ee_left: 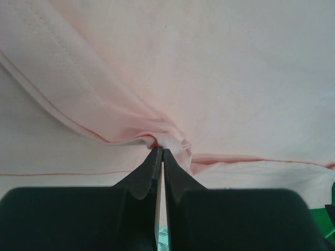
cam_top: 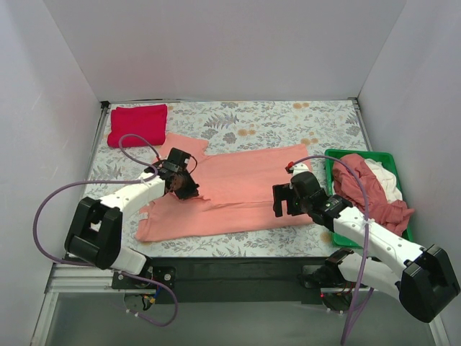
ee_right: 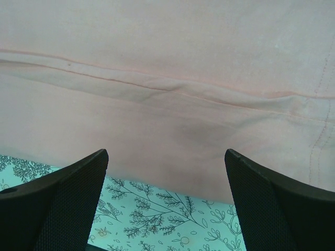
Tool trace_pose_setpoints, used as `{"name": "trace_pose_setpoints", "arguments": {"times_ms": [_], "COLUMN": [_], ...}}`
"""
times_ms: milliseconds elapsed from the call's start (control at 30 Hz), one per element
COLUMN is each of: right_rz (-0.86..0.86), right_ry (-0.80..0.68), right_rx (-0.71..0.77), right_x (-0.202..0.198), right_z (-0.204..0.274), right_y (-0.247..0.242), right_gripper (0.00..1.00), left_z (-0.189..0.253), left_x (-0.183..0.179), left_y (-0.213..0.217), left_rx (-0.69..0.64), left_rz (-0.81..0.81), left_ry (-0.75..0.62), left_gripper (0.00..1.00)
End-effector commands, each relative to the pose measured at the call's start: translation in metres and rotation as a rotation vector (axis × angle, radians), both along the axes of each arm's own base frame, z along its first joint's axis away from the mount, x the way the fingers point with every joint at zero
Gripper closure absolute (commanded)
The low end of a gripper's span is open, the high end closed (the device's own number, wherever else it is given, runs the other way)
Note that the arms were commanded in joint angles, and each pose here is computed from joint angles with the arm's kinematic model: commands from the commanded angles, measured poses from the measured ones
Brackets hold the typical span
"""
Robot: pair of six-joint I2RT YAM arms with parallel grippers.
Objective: Fold and stack the t-shirts
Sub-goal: Fold the tshirt
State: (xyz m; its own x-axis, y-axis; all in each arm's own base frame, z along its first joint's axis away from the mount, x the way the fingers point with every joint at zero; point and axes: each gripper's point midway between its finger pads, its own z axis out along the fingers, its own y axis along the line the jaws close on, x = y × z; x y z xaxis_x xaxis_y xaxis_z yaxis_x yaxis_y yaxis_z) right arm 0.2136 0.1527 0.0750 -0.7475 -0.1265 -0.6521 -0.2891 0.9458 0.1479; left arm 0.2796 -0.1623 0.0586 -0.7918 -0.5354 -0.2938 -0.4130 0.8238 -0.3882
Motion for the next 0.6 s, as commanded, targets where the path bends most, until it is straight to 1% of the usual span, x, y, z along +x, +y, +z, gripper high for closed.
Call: {"name": "trace_pose_setpoints", "arguments": {"times_ms": [0, 333, 567], "right_rz": [-0.012, -0.006, -0.006], "right_ry": [-0.044, -0.042, -0.030], "right_rx": [-0.011, -0.042, -0.065], "right_x": [0.010, 0.017, 0.019], "right_z": [0.014, 0.016, 0.013], "right_y": [0.000, 0.000, -0.002], "right_gripper": [0.02, 0.02, 0.02], "left_z": [0.010, -0.002, -0.001], "left_x": [0.015, 0.030, 0.041], "left_y": [-0.006, -0.013, -0.020], "left_rx": [0.023, 0.101, 0.104], "left_rz": [-0.046, -0.126, -0.157], "left_ry": [-0.052, -0.057, -0.066], "left_gripper": [1.00, 1.00, 1.00]}}
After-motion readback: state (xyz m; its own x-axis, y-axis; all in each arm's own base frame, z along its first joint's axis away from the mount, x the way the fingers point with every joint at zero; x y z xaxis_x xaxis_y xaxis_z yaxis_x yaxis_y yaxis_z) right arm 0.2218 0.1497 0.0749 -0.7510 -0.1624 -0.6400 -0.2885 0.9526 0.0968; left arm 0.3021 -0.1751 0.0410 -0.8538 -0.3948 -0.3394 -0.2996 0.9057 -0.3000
